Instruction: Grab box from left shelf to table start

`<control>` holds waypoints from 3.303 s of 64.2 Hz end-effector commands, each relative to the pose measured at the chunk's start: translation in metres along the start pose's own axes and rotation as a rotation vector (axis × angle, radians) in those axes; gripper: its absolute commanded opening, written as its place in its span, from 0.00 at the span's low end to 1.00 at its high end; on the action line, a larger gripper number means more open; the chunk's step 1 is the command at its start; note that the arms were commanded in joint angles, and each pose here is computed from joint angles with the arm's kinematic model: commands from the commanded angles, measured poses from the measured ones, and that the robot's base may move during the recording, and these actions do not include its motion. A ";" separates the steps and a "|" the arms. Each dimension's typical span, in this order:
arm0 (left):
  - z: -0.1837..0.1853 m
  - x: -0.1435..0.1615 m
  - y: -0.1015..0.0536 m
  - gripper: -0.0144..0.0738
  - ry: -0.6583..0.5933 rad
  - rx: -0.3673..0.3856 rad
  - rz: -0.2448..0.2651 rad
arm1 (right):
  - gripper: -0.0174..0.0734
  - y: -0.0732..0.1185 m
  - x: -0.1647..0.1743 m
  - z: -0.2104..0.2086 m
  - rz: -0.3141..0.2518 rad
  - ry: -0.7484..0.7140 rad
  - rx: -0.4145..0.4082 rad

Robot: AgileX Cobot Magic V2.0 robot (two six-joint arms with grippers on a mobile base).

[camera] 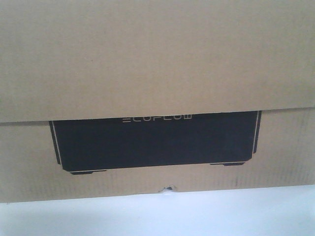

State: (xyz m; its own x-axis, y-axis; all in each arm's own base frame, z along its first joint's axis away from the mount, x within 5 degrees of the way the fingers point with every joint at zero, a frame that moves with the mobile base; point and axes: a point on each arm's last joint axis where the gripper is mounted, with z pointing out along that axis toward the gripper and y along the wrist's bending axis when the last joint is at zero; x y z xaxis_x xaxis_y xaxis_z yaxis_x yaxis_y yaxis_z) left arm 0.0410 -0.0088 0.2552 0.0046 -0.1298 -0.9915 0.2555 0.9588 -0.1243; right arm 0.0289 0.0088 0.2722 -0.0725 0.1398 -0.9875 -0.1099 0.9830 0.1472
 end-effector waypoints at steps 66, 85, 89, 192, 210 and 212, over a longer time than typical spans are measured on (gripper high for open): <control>-0.004 -0.016 -0.003 0.06 -0.110 0.030 0.007 | 0.25 -0.018 0.049 0.026 -0.097 -0.263 0.068; -0.004 -0.016 -0.003 0.06 -0.110 0.030 0.007 | 0.25 -0.018 0.049 0.026 -0.097 -0.261 0.068; -0.004 -0.016 -0.003 0.06 -0.110 0.030 0.007 | 0.25 -0.018 0.049 0.026 -0.097 -0.261 0.068; 0.011 0.049 0.013 0.06 -0.061 -0.155 0.065 | 0.25 -0.018 0.049 0.026 -0.097 -0.260 0.068; 0.011 0.049 0.013 0.06 -0.061 -0.155 0.065 | 0.25 -0.018 0.049 0.026 -0.097 -0.260 0.068; 0.011 0.049 0.013 0.06 -0.061 -0.155 0.065 | 0.25 -0.018 0.049 0.026 -0.097 -0.260 0.068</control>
State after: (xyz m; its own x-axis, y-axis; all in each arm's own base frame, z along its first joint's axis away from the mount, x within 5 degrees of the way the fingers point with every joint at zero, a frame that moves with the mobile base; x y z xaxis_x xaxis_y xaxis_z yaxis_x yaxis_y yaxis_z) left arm 0.0566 -0.0060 0.1962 -0.0141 -0.0551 -0.9984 0.0977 0.9936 -0.0562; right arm 0.0563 0.0019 0.2048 0.0751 0.0712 -0.9946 -0.0390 0.9969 0.0685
